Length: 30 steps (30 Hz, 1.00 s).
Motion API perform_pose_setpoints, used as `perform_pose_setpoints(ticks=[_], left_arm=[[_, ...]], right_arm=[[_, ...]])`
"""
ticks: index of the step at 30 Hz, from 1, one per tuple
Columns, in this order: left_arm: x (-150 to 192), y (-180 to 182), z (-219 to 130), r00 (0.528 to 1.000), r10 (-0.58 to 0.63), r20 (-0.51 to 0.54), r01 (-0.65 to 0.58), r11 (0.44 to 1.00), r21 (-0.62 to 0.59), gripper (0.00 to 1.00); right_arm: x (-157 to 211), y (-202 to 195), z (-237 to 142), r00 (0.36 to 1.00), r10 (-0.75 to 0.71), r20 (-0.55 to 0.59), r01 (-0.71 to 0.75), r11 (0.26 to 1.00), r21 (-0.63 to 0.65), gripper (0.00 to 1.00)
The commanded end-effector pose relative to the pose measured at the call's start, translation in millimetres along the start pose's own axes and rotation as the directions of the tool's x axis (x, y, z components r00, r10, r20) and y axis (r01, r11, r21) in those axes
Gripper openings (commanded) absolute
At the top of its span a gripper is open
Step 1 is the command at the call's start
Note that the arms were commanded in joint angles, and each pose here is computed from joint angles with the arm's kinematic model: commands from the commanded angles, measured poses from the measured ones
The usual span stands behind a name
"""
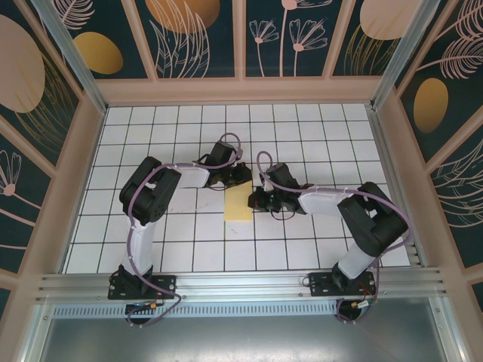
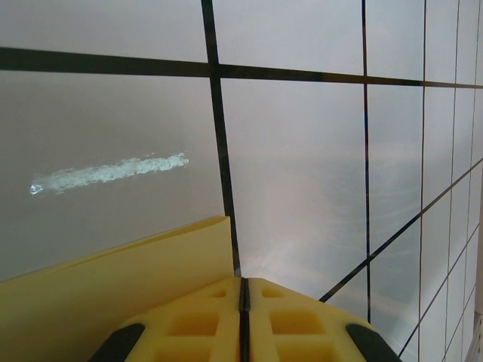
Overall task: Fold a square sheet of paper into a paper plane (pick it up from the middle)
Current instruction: First fold in half a square sheet of paper at the center of the table.
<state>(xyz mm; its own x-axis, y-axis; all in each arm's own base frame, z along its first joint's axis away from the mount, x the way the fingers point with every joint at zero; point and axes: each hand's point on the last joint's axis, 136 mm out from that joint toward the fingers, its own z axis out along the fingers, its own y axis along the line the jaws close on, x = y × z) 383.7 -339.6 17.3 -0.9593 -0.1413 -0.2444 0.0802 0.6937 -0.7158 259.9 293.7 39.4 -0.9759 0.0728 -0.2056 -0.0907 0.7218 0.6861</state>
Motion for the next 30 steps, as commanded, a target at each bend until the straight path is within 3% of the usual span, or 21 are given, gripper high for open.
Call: perform_pose_setpoints(ticks=[1,8,14,18,22,25,30], left_arm=[[13,43,5,0.999,-0.034,-0.010,0.032,0.990,-0.136,0.12],[12,44,5,0.999,-0.034,-0.005,0.033,0.990,-0.139,0.12],[11,41,5,1.000,-0.027,-0.005,0.026,0.991,-0.128,0.12],[2,19,-3,1.000,0.000,0.008,0.000,0.997,-0.076,0.13],[-20,-39,-28,0.997,0.054,0.051,-0.057,0.996,0.069,0.20],[-35,-68,-51,0.991,0.070,0.111,-0.083,0.990,0.111,0.25],[-30,-54,-71,0.985,0.030,0.173,-0.038,0.998,0.045,0.23]], right_arm=[[-8,-3,14,1.000,0.029,0.000,-0.029,1.000,-0.006,0.05],[38,-26,10,0.991,0.049,-0.124,-0.044,0.998,0.040,0.05],[79,-22,-2,0.972,-0.036,-0.232,0.044,0.999,0.031,0.05],[51,-12,-17,0.993,-0.048,-0.112,0.050,0.999,0.017,0.05],[7,-4,-38,0.996,-0.039,0.075,0.039,0.999,0.001,0.06],[-19,-14,-50,0.985,-0.006,0.170,0.005,1.000,0.012,0.05],[-54,-20,-56,0.971,0.008,0.237,-0.008,1.000,-0.002,0.05]])
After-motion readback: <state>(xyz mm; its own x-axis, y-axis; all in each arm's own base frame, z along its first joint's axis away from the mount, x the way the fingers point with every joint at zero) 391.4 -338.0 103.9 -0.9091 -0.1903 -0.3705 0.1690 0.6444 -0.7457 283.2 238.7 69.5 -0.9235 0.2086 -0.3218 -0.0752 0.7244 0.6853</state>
